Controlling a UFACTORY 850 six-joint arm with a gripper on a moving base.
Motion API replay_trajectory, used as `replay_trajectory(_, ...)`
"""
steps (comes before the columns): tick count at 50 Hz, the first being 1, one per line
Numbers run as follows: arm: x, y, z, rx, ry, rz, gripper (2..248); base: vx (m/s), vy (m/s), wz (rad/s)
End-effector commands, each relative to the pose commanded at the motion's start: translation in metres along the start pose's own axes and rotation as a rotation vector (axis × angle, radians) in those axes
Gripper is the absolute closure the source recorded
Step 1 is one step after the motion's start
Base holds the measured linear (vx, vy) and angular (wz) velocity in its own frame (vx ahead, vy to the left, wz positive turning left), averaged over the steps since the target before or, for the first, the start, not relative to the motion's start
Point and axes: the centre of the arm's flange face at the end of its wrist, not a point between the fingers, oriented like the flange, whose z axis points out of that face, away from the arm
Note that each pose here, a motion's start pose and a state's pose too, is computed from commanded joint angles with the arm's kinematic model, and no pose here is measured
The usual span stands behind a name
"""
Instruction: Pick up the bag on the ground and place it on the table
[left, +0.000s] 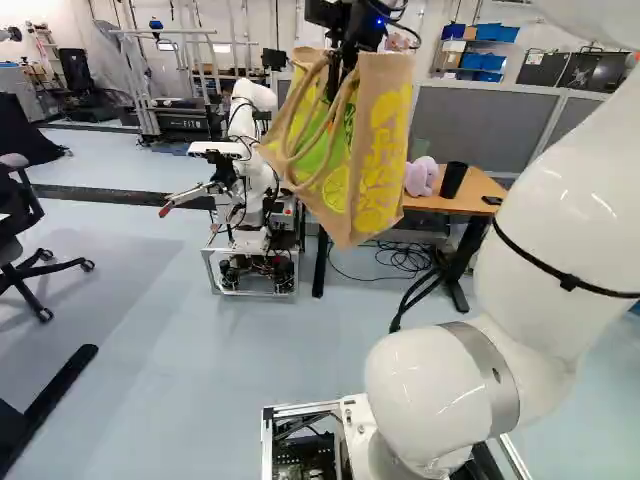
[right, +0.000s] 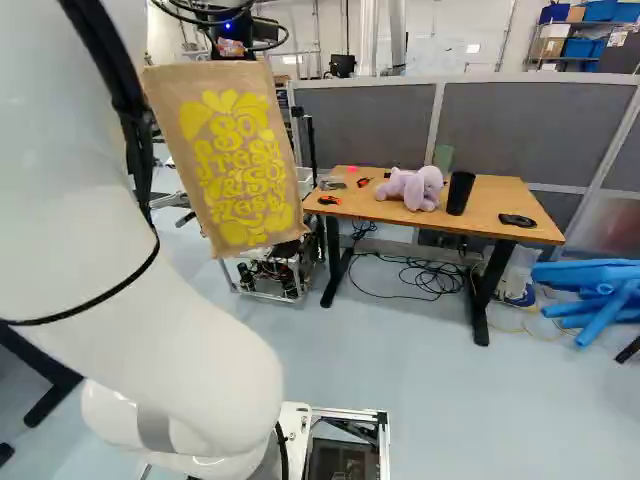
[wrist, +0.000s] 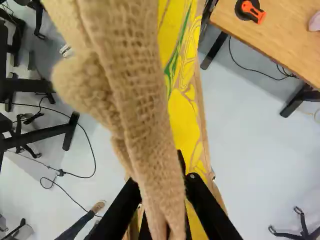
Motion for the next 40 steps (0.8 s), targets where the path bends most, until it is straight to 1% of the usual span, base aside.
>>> replay_trajectory(10,0.0043,0.0006,-0.0037,0.001,-0.001,-0.001,228,0.000,0.000,0.000)
replay_trajectory(40,0.0045,0.0007,-0.0038,0.001,-0.002,-0.001,228,0.001,0.000,0.000)
